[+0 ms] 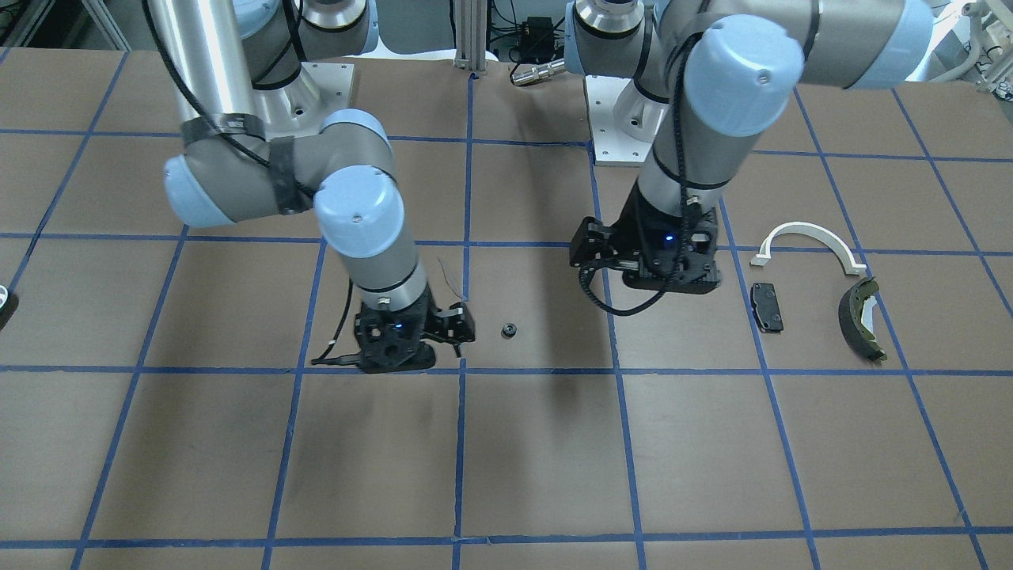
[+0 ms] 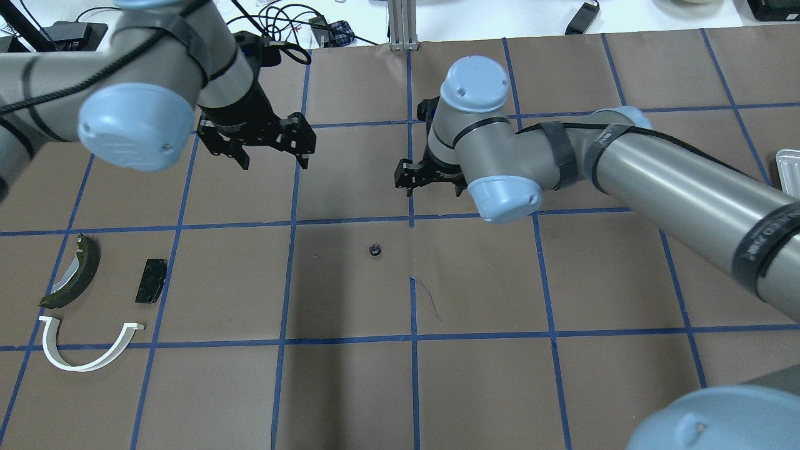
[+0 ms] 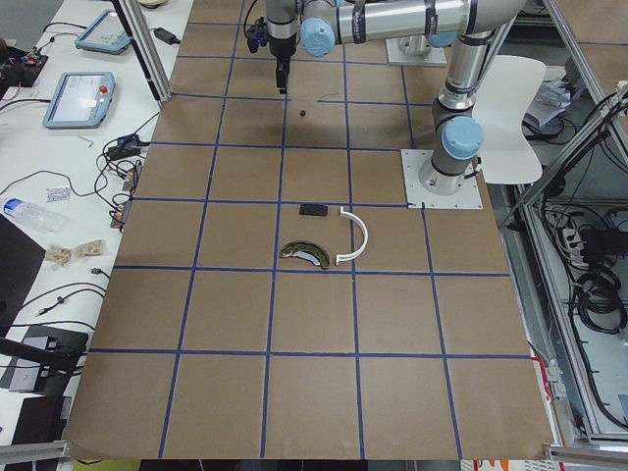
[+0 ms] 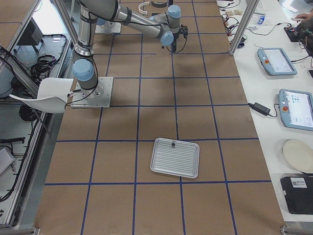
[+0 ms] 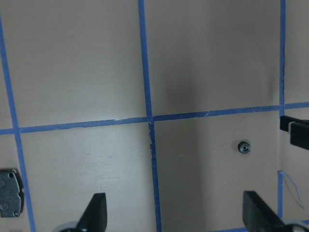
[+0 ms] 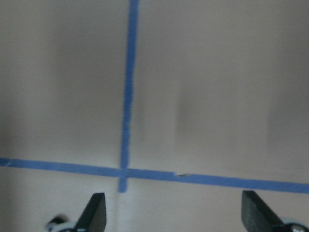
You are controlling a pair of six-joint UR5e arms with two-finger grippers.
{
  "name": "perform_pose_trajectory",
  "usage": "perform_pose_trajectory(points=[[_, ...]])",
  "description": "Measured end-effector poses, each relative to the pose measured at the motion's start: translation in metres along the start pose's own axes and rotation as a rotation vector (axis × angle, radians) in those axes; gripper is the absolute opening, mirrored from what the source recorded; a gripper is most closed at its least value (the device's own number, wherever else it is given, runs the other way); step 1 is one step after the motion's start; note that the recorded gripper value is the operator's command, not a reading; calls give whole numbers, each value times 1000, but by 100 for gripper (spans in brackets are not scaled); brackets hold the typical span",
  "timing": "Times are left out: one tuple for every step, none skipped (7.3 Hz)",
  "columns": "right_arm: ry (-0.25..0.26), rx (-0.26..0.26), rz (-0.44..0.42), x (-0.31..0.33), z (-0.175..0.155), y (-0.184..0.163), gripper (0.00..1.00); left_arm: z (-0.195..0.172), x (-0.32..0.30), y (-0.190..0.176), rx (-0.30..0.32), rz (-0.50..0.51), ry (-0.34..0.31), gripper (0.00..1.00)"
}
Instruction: Place bearing gear from tray to pile
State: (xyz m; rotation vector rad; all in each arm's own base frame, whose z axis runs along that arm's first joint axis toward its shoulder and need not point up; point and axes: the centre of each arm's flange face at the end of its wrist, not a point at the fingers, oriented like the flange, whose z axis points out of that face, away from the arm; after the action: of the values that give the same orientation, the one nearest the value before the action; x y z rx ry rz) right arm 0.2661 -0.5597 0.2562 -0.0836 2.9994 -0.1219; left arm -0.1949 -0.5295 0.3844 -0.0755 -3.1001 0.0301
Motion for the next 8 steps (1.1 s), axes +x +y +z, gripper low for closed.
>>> perform_pose_trajectory(points=[[41,-16,-17,65,-22,-15,100,34,28,4,-3,-13,1,100],[89,-17,-54,136,-44,-26,100,68,53,10,-9,-13,0,100],[121,-12,-115,198,-62,-32,100,101,74,16,-15,-12,-1,100],[140,-11,-188,252,-76,-33,100,131,89,21,-26,-13,-4,100],[156,-12,-271,300,-87,-32,100,155,97,25,-45,-10,-10,100],[169,-21,-349,342,-96,-28,100,175,104,28,-68,-5,-16,100],[187,-41,-423,381,-102,-19,100,191,110,32,-84,3,-22,100],[204,-68,-493,417,-108,-8,100,203,117,35,-82,8,-26,100]])
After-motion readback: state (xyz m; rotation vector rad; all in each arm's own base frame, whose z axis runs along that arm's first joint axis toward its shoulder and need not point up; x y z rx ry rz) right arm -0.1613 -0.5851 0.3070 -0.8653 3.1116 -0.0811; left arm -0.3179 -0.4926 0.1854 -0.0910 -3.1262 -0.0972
